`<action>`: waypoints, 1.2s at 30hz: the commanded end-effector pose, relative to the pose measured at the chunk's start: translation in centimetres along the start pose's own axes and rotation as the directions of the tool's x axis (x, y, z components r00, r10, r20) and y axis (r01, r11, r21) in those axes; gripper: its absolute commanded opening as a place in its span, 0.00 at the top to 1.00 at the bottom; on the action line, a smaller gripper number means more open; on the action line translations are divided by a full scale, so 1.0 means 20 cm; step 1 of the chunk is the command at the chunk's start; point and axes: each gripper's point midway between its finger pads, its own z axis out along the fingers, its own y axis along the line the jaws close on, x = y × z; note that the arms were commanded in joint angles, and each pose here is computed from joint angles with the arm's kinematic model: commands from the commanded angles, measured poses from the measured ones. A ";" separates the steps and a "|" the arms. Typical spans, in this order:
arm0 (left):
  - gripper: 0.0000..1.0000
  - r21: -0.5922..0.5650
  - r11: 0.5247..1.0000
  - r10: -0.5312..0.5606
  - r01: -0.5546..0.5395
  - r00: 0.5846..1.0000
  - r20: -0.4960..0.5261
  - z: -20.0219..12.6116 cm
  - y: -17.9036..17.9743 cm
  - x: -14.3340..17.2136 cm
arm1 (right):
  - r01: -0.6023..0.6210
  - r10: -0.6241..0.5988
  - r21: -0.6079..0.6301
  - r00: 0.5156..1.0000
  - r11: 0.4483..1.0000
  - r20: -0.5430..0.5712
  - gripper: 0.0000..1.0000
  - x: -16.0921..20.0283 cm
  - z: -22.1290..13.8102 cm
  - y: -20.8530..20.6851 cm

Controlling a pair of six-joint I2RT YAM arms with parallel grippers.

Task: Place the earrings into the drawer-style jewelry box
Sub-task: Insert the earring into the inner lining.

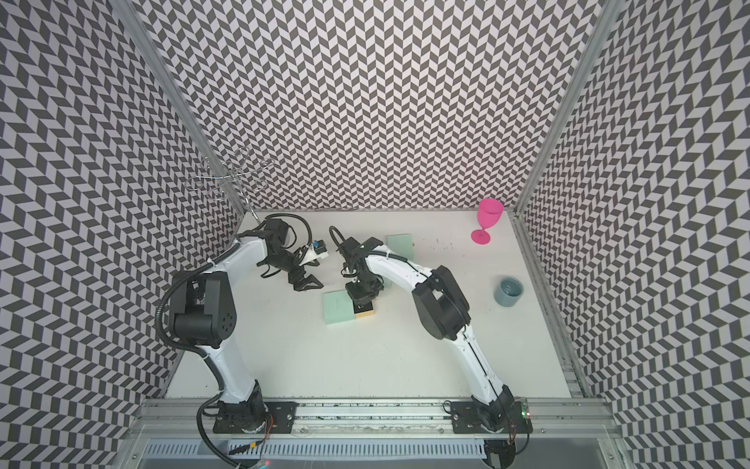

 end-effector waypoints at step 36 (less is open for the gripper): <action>0.04 -0.040 0.998 -0.053 0.056 0.996 0.067 -0.08 0.08 -0.02 | 0.061 -0.066 0.191 0.998 0.980 0.022 0.90 -0.02 0.12 -0.03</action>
